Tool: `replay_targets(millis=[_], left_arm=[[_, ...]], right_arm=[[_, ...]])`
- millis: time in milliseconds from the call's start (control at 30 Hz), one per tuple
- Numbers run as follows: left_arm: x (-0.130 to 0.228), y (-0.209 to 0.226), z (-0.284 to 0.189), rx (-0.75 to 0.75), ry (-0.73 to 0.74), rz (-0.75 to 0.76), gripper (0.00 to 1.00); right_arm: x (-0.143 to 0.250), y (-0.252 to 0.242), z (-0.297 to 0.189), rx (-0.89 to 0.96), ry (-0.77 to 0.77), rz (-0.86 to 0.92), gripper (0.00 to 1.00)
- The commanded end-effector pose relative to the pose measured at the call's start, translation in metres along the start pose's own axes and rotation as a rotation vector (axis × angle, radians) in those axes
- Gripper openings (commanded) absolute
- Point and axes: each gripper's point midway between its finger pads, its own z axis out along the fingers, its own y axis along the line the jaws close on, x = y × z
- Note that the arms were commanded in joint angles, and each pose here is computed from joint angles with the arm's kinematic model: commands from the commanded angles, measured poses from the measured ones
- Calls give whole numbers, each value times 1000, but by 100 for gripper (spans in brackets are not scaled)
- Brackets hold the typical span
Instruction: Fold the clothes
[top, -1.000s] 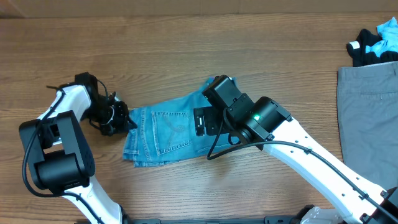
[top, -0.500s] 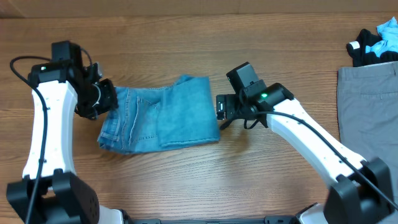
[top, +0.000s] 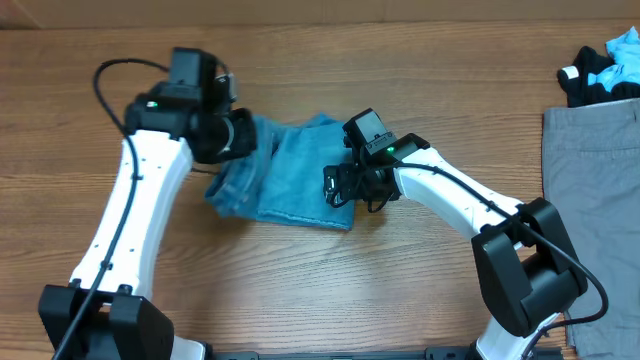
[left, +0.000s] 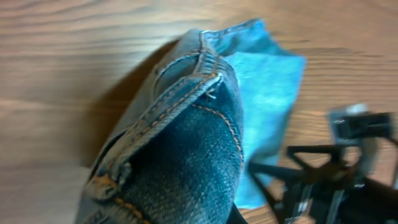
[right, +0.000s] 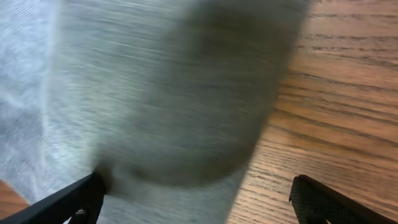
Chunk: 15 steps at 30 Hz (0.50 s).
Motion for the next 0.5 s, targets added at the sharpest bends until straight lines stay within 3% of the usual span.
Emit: replay_targets(millis=[0, 467], left_arm=[[-4, -33, 0, 77, -23, -29, 4], [-19, -104, 53, 236, -72, 22, 4]], right_arm=[[2, 9, -2, -36, 9, -11, 100], [6, 11, -1, -51, 26, 10, 100]])
